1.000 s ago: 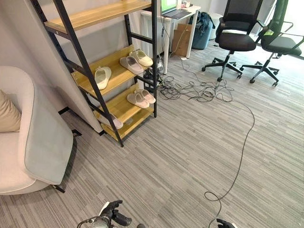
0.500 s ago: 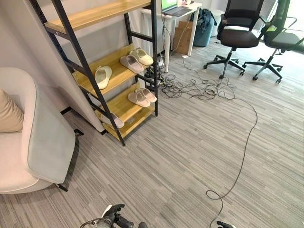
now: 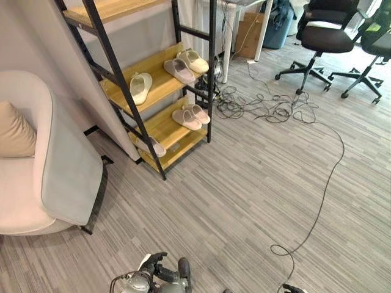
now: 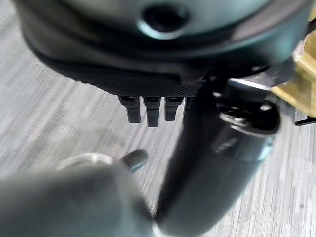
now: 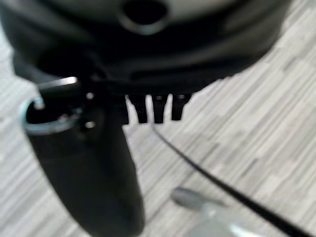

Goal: Arrange the slippers neatly on the shoe rack.

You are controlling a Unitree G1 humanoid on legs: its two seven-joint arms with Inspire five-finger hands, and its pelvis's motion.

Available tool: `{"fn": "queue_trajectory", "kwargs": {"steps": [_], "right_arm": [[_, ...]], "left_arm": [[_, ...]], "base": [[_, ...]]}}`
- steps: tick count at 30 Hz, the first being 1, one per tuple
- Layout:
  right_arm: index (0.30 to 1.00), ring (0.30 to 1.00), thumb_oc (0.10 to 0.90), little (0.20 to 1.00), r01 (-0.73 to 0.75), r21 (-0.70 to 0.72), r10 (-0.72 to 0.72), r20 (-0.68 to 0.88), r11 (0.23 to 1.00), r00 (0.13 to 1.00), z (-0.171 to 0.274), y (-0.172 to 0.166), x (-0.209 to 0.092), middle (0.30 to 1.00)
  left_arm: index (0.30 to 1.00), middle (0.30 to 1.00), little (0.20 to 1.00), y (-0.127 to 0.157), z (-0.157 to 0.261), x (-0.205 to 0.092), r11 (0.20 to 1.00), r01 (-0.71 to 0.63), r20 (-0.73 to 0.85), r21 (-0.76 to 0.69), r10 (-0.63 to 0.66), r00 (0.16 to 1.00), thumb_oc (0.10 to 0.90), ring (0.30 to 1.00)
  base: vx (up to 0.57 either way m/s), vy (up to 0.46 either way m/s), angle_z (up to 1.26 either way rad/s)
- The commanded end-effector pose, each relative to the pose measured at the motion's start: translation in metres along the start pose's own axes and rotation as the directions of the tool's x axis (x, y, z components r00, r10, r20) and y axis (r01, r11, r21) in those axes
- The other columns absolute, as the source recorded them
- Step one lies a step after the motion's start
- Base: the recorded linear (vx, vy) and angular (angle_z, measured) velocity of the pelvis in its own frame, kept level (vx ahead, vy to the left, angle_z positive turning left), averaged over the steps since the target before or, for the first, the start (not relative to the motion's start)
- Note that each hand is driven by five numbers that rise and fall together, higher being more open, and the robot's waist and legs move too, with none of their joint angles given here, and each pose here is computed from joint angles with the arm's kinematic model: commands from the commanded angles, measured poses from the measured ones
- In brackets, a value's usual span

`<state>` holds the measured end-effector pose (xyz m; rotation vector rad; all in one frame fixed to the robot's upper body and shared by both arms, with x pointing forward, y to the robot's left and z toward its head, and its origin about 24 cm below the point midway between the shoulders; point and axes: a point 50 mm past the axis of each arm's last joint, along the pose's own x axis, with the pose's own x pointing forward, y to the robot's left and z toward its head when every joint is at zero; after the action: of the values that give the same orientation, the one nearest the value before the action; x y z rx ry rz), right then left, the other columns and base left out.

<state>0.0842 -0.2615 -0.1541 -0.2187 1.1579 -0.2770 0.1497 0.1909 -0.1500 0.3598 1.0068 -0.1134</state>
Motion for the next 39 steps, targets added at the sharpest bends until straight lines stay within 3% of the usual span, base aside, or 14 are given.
{"fn": "queue_trajectory", "kwargs": {"steps": [1,13,21,28,39], "right_arm": [[0.900,0.900,0.800,0.900,0.045,-0.038,-0.042,0.058,0.998,0.997,0.013,-0.017,0.002,0.900],[0.900,0.900,0.800,0.900,0.035,-0.043,-0.029,0.135,0.998,0.990,0.039,-0.014,0.004,0.900],[0.900,0.900,0.800,0.900,0.021,-0.085,-0.010,0.129,0.996,0.992,0.035,-0.012,0.004,0.900],[0.900,0.900,0.800,0.900,0.043,-0.049,-0.036,0.141,0.998,0.989,0.040,-0.019,0.004,0.900],[0.900,0.900,0.800,0.900,0.021,-0.058,-0.015,0.109,0.998,0.994,0.026,-0.011,0.002,0.900]], "left_arm": [[0.900,0.900,0.900,0.004,-0.001,0.000,0.999,-0.021,0.010,0.028,0.020,1.000,0.800,0.900],[0.900,0.900,0.900,0.004,0.010,0.002,0.999,-0.036,0.038,0.021,0.035,0.999,0.800,0.900],[0.900,0.900,0.900,-0.004,-0.012,-0.002,1.000,-0.027,-0.029,0.001,0.027,0.999,0.800,0.900],[0.900,0.900,0.900,-0.002,0.014,0.002,1.000,-0.026,0.058,-0.001,0.026,0.998,0.800,0.900],[0.900,0.900,0.900,-0.006,-0.020,-0.004,1.000,-0.008,-0.053,-0.010,0.007,0.999,0.800,0.900]], "base": [[0.13,0.150,-0.15],[0.25,-0.091,0.09],[0.28,-0.311,0.27],[0.17,-0.247,0.11],[0.33,-0.053,0.15]]}}
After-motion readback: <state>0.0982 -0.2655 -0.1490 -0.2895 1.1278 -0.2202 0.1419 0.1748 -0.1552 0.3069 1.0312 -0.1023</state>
